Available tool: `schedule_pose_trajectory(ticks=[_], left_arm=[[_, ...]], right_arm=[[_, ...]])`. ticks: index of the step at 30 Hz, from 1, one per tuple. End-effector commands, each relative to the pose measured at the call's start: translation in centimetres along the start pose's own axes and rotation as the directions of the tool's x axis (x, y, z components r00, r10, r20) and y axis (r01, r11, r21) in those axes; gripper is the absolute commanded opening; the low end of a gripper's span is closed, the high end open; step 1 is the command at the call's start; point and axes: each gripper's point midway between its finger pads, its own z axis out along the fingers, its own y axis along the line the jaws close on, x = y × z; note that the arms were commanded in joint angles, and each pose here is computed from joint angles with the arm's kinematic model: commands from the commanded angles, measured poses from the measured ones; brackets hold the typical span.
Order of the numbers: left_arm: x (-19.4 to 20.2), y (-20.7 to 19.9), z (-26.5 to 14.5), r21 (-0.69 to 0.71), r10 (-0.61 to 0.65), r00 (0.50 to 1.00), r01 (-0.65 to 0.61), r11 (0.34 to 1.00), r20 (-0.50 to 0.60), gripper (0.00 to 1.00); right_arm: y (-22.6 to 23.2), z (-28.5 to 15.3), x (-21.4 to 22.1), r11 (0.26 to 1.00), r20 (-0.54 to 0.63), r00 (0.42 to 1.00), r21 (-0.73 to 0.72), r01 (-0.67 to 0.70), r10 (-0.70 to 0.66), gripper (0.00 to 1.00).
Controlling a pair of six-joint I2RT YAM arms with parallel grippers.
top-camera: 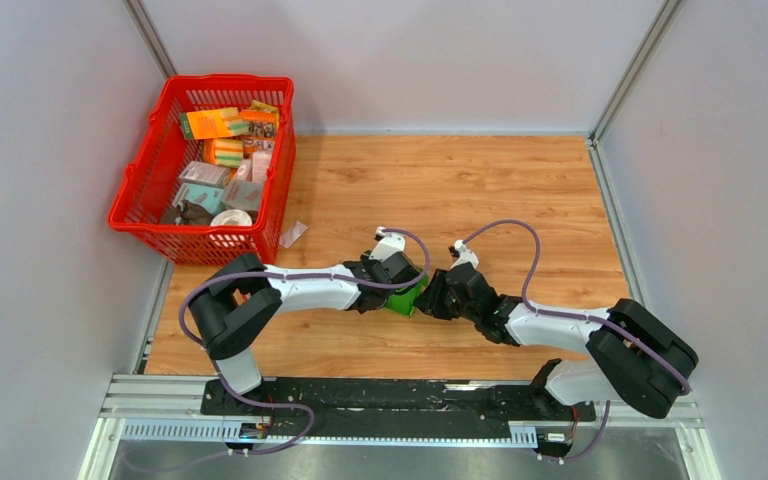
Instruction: Fold the paper box
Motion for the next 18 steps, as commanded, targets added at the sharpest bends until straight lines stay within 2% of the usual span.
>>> schedule_pose_trajectory(ticks=[1, 6, 14, 18], left_arm=[[3.3, 2.5, 1.5, -0.155, 0.105, 0.992, -0.115, 0.981, -0.075, 0.00], [3.2, 1.3, 1.7, -0.136, 0.151, 0.987, -0.156, 0.978, -0.049, 0.00], [5.1, -0.6, 3.0, -0.063, 0.173, 0.980, -0.180, 0.982, -0.101, 0.00], [5.7, -2.5, 3.5, 0.022, 0.143, 0.983, -0.141, 0.990, -0.114, 0.00]], right_arm=[[1.2, 0.1, -1.3, 1.000, 0.048, 0.999, -0.030, 0.005, -0.003, 0.24], [1.2, 0.1, -1.3, 1.000, 0.047, 0.999, -0.029, 0.000, 0.001, 0.24], [1.1, -0.3, -1.6, 1.000, 0.059, 0.998, -0.026, -0.001, 0.003, 0.24], [1.0, -0.6, -1.7, 1.000, 0.065, 0.998, -0.023, 0.000, 0.001, 0.24]])
